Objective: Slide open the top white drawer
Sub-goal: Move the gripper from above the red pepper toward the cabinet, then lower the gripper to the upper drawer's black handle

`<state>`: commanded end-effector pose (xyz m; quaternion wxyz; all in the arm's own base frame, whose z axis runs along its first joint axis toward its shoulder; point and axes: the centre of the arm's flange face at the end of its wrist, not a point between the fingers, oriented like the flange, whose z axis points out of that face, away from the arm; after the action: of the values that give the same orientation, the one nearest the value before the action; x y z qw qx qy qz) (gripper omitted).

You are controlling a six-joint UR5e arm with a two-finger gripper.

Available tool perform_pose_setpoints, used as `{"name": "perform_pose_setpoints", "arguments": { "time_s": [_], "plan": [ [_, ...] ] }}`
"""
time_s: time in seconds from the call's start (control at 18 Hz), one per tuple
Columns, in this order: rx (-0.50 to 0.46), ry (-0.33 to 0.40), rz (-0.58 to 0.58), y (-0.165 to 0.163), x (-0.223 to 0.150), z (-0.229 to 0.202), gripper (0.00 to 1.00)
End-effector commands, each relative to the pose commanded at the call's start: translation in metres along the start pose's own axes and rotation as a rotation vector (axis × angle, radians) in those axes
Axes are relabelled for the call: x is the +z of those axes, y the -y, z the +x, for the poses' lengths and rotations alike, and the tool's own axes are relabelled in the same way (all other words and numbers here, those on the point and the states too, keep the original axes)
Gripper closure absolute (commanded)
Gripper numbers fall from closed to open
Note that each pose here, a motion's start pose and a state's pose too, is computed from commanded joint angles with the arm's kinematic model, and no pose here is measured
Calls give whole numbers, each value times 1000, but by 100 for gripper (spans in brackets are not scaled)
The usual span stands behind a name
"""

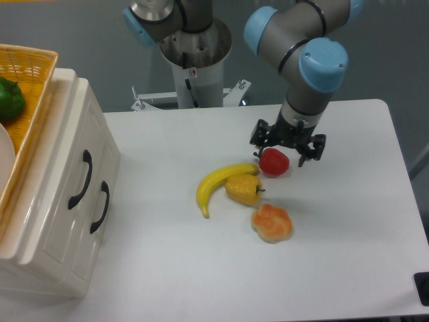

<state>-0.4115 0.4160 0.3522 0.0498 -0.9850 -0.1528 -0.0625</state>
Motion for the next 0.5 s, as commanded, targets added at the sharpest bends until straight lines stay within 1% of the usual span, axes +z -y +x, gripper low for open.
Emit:
{"name": "perform_pose_setpoints", "arguments": {
  "time_s": [0.11, 0.33, 0.5],
  "plan": [
    [-23, -16, -12, 8, 5, 20, 0],
    [-36, -40, -32, 21, 11, 56, 0],
    [-85, -71, -16, 31, 12, 78, 0]
  ]
}}
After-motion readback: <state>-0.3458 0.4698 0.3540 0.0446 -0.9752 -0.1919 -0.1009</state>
